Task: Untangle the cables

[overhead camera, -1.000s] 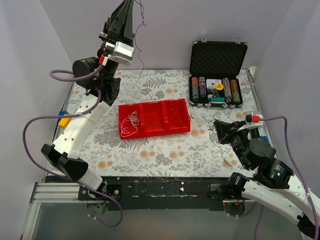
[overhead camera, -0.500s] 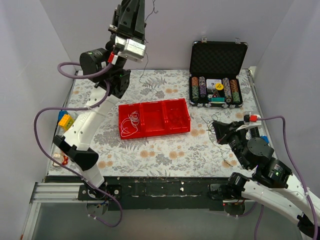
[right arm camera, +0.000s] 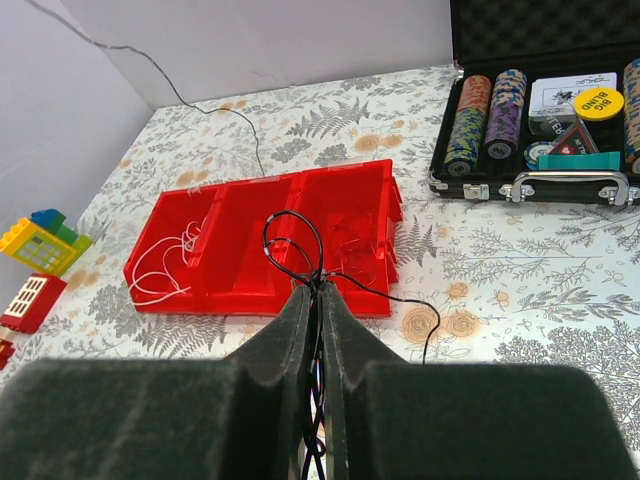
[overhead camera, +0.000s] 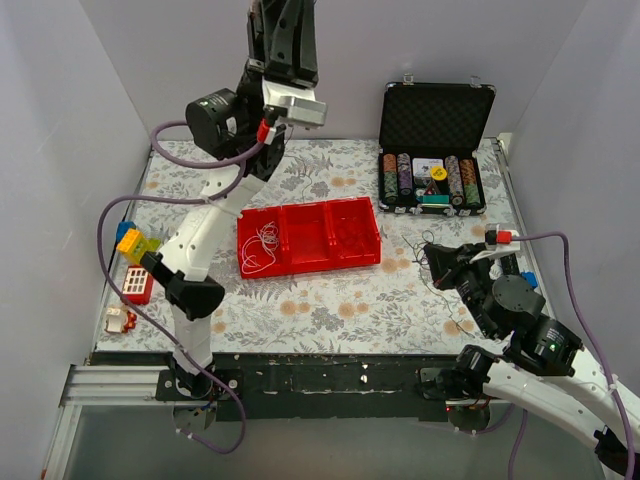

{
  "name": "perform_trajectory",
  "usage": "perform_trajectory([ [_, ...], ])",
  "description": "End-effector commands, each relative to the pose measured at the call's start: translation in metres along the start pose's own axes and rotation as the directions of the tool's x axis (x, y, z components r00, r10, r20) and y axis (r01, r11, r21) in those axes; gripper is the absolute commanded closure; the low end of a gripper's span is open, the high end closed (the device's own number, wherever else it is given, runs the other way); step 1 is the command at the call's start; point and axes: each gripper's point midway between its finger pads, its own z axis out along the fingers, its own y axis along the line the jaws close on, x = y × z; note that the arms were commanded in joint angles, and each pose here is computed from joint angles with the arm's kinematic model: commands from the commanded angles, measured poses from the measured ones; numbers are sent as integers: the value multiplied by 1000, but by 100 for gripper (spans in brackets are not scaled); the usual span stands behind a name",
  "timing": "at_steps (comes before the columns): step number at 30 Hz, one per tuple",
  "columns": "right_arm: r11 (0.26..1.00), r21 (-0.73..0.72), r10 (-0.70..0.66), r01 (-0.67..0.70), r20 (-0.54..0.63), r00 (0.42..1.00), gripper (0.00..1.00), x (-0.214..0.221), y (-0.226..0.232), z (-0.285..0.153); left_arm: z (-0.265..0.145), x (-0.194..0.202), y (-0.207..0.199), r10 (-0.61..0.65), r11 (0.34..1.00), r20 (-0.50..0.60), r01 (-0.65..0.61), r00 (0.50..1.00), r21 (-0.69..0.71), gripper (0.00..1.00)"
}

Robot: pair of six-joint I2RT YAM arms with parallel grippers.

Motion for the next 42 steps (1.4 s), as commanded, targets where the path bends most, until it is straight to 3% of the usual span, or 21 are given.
perform_trajectory([
  [1,1000,-14,26,-26,15,1000,99,-2,3,1,-9,-28,21,61,998,15,-61,998,-10,100],
  [5,1000,-10,24,-23,10,1000,99,0,2,0,-29,-39,14,57,998,21,-57,998,18,100],
  [9,1000,-7,22,-22,11,1000,99,0,1,0,0,-70,44,93,994,137,-84,986,-72,100],
  [12,1000,-6,25,-25,9,1000,99,1,1,0,10,-80,59,23,997,140,-13,990,-74,100],
  [18,1000,-2,22,-22,-3,1000,99,7,-1,0,-19,-80,56,-69,997,33,70,997,-32,100],
  [23,1000,0,23,-23,-1,1000,99,5,-2,-1,-62,-56,20,-156,986,-157,163,975,35,100],
  [30,1000,6,30,-30,-6,1000,99,7,-3,-1,-133,-20,-35,-199,963,-417,256,887,85,100],
  [40,999,22,35,-35,-6,999,99,8,-9,-5,-237,-3,-98,-238,892,-695,435,678,119,100],
  [42,999,21,32,-31,-9,999,99,9,-8,-4,-255,-1,-109,-221,887,-721,443,657,131,100],
])
